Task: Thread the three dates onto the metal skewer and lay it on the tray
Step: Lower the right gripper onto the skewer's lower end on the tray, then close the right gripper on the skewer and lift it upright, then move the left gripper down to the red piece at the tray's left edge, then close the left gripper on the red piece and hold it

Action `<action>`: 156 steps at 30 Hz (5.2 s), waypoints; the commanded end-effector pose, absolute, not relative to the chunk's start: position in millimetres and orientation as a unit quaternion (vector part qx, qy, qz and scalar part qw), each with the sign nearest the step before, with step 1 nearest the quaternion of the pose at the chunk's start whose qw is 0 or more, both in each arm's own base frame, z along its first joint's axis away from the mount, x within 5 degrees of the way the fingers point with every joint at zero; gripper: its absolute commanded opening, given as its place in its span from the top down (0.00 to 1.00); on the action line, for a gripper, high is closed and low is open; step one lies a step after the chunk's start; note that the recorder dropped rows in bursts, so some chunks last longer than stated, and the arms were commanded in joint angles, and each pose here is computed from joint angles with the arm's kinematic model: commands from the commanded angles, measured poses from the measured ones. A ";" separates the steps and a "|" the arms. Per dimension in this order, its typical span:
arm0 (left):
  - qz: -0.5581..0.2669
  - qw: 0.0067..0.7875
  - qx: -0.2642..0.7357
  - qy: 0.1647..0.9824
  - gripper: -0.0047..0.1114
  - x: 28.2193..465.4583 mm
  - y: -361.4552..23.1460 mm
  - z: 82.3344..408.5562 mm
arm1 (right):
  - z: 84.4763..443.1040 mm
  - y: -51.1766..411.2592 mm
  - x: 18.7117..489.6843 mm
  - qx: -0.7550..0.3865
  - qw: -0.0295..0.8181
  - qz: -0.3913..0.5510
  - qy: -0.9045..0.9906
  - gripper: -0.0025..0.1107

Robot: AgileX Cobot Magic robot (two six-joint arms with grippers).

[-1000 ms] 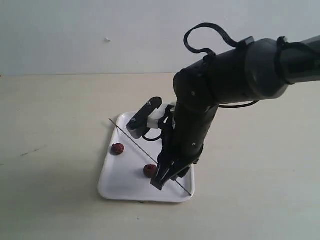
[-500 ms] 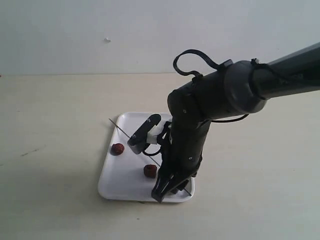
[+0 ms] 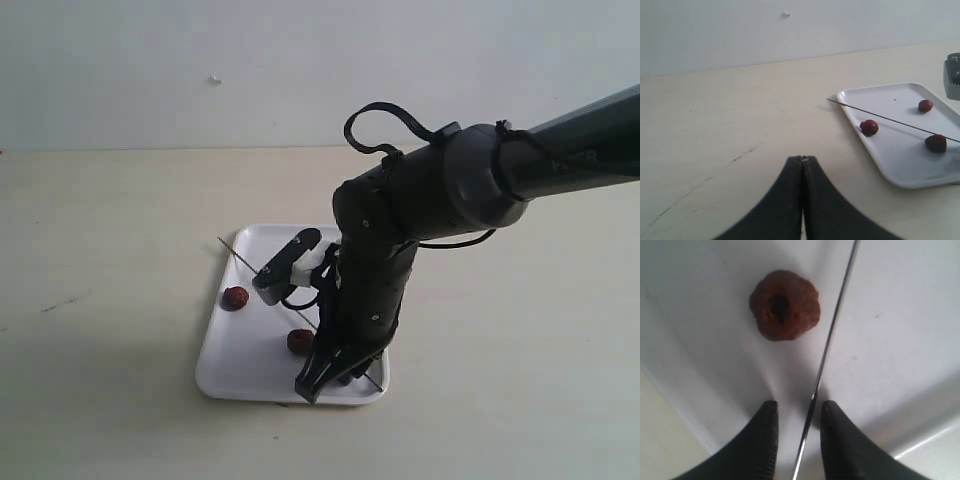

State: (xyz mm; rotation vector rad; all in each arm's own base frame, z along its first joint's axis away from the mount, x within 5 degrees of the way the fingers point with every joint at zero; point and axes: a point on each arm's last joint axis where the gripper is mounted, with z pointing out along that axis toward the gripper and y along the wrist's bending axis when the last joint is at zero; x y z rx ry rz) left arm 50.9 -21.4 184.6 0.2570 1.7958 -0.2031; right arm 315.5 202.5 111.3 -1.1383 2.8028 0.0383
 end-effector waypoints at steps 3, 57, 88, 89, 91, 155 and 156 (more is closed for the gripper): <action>-0.091 0.613 0.113 0.777 0.96 50.4 -21.7 184.1 | 101.2 201.8 313.9 -0.365 0.046 0.007 0.930 0.87; -0.255 0.689 -0.156 0.660 0.96 55.7 -7.4 212.6 | 235.0 68.4 371.3 -0.345 0.282 0.062 0.893 0.98; -0.198 0.258 0.045 0.945 0.96 313.1 -75.9 270.2 | 232.0 31.3 374.6 -0.248 0.258 0.013 0.934 0.98; -0.194 0.228 0.062 0.952 0.96 320.3 -83.8 257.6 | 232.0 31.3 374.6 -0.246 0.258 0.013 0.934 0.98; -0.188 0.185 0.082 0.961 0.96 329.3 -101.3 235.7 | 232.0 31.3 374.6 -0.246 0.258 0.013 0.934 0.98; -0.098 0.027 0.000 0.995 0.55 368.2 -221.3 141.1 | 235.1 40.8 376.0 -0.232 0.281 0.068 0.929 0.98; -0.096 0.028 0.000 0.995 0.55 368.8 -220.2 141.0 | 235.1 40.8 376.0 -0.232 0.281 0.068 0.929 0.98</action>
